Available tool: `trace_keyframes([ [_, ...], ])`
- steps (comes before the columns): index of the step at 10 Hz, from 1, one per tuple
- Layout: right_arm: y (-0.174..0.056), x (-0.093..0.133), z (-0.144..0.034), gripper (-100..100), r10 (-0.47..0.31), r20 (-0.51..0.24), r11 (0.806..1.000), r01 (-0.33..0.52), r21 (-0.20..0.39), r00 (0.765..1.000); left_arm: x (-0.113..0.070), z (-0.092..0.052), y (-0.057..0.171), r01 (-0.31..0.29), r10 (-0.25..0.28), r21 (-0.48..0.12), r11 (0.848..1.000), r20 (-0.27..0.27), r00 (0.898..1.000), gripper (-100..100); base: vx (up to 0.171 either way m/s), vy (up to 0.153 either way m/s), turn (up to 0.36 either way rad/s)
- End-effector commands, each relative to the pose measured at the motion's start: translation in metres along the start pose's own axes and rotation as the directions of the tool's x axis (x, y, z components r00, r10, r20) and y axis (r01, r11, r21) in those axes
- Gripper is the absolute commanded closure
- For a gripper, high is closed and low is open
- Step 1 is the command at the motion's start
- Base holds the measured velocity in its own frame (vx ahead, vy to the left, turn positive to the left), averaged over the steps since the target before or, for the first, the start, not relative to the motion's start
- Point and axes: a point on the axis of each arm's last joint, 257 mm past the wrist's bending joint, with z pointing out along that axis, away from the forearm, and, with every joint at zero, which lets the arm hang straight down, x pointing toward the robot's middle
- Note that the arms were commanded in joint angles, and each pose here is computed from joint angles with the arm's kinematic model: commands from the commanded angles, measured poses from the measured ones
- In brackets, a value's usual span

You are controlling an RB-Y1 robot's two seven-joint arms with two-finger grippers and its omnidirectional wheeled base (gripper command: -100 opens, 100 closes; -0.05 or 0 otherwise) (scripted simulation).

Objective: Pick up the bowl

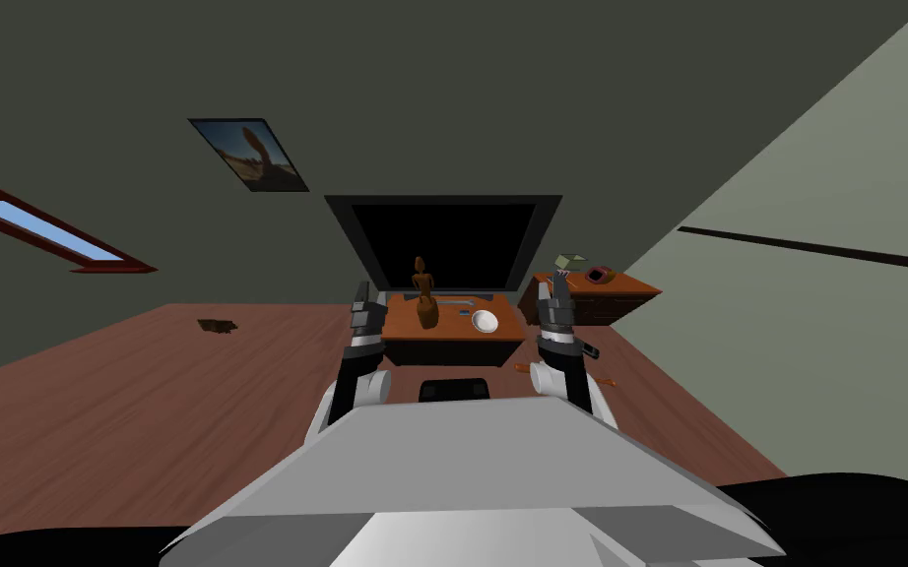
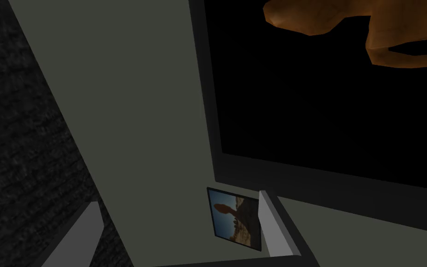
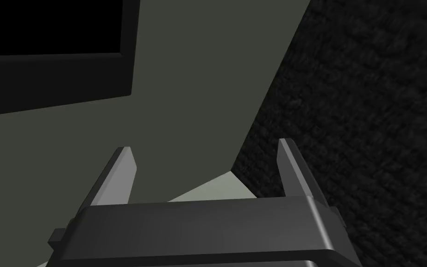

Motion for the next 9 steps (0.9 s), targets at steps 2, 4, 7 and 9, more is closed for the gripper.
trace_keyframes([
  [2,-0.011,0.013,-0.002,-100,-0.039,-0.066,0.999,0.040,0.015,0.997,0.000,0.000,0.000,0.000,0.000,0.000,1.000,0.000,1.000,0,-0.003,0.004,0.039],
  [4,-0.028,0.028,-0.007,-100,-0.085,-0.139,0.995,0.091,0.036,0.987,0.000,0.000,0.000,0.000,0.000,0.000,1.000,0.000,1.000,0,-0.008,0.004,0.069],
  [7,-0.063,0.055,-0.021,-100,-0.175,-0.272,0.978,0.200,0.067,0.946,0.000,0.000,0.000,0.000,0.000,0.000,1.000,0.000,1.000,0,-0.013,0.002,0.090],
  [9,-0.090,0.073,-0.035,-100,-0.242,-0.372,0.954,0.289,0.075,0.896,0.000,0.000,0.000,0.000,0.000,0.000,1.000,0.000,1.000,0,-0.018,-0.001,0.116],
])
